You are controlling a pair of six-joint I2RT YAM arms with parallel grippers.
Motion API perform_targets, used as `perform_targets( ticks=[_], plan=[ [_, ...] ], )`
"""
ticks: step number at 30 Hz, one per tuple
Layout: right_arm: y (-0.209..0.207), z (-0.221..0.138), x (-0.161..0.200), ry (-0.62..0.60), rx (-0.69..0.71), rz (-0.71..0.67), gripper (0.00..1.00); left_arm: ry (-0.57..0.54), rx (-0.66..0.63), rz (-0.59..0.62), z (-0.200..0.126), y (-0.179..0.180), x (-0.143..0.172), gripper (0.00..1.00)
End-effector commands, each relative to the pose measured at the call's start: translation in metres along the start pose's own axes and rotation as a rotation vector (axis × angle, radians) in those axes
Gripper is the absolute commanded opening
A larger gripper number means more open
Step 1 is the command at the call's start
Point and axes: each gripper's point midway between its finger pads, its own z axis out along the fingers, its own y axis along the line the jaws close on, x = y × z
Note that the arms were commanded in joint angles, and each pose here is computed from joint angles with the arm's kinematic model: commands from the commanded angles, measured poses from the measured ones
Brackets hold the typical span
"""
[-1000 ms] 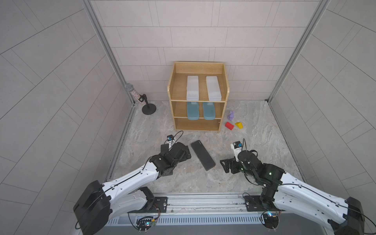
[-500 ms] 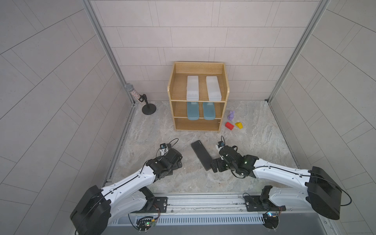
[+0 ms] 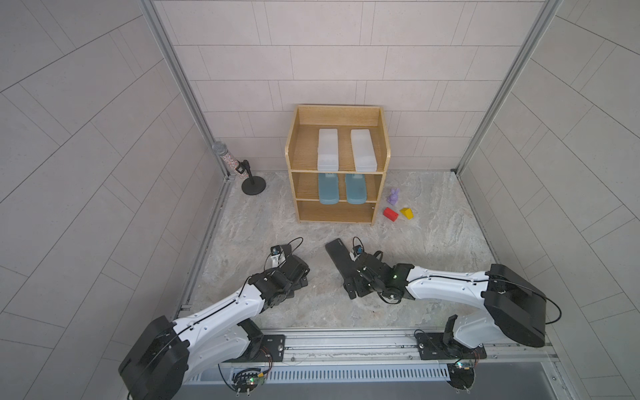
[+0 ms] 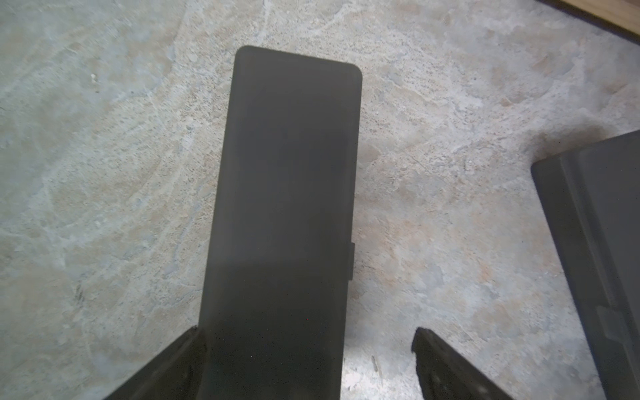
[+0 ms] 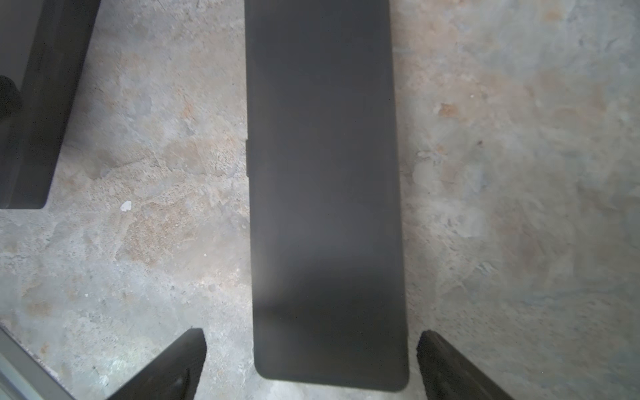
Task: Place the pencil cases on the shelf according to color
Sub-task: Pick up the pencil case from the center of the board.
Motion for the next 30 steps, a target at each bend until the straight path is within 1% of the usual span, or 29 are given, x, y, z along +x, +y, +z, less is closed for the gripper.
perform_targets(
  ticks=[1,7,12,17,27,30],
  plan=[
    [-0.008,0.005,-0.001,-0.013,0.069,-0.002,1.00,0.063,-0.028,0.016,0.007,0.013,0.020,1.00],
    [-0.015,0.017,0.008,0.011,0.115,-0.006,1.00,0.062,0.004,0.017,0.009,0.005,0.019,1.00],
    [-0.019,0.028,0.014,0.002,0.149,-0.012,1.00,0.054,0.016,0.008,0.009,0.004,0.018,1.00],
    [-0.023,0.037,0.020,-0.006,0.164,0.005,0.91,0.053,0.020,0.011,0.009,0.003,0.018,1.00],
    [-0.030,0.025,0.025,-0.042,0.183,0.030,0.63,0.048,0.040,0.004,0.010,-0.001,0.017,1.00],
    [-0.030,0.017,0.017,-0.082,0.179,0.039,0.60,0.045,0.044,0.004,0.009,-0.001,0.017,1.00]
  ],
)
